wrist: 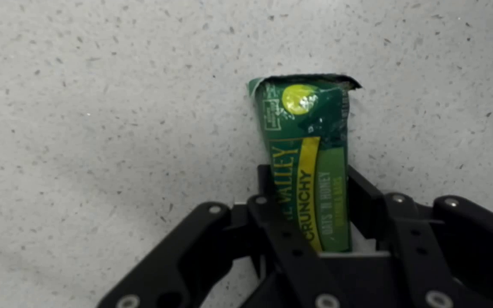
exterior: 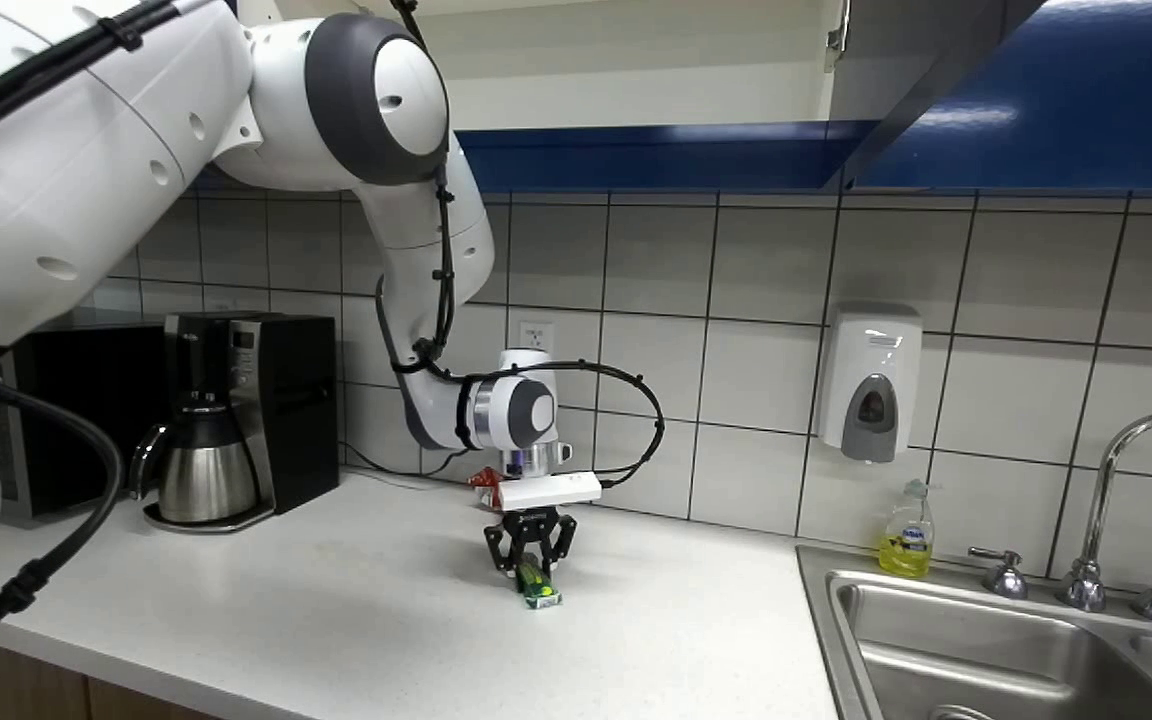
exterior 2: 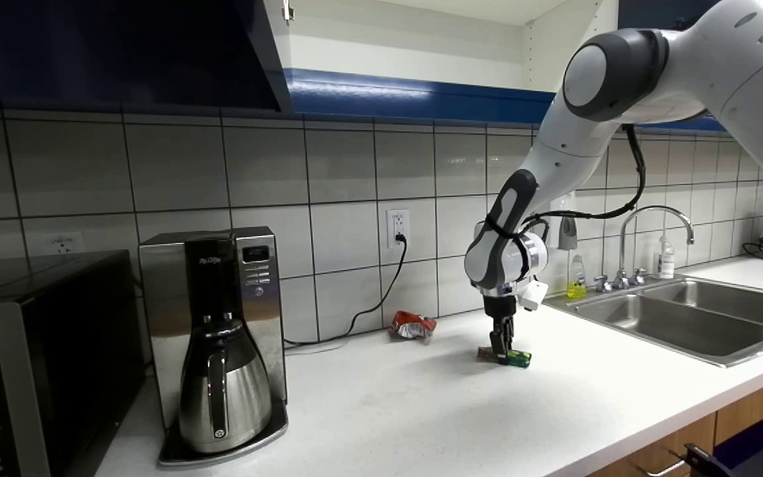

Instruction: Put the green packet in the cabinet

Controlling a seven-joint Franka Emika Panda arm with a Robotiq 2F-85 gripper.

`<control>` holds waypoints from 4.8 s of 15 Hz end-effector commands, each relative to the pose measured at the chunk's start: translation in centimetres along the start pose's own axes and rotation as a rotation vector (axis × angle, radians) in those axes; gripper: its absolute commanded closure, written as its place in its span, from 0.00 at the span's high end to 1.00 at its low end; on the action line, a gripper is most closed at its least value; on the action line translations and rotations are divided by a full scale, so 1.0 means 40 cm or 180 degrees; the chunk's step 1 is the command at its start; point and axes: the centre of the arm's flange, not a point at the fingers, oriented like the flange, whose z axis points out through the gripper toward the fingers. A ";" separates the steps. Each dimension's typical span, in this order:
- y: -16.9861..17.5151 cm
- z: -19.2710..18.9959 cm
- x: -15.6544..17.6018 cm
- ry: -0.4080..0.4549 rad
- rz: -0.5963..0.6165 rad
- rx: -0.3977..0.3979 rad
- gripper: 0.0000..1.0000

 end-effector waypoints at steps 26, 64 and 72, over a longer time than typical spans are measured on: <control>-0.113 -0.221 -0.147 0.0538 0.1952 0.0263 0.16; -0.444 -0.917 -0.445 0.1791 0.2294 -0.0041 0.16; -0.462 -1.114 -0.457 0.2274 0.2333 -0.0152 0.16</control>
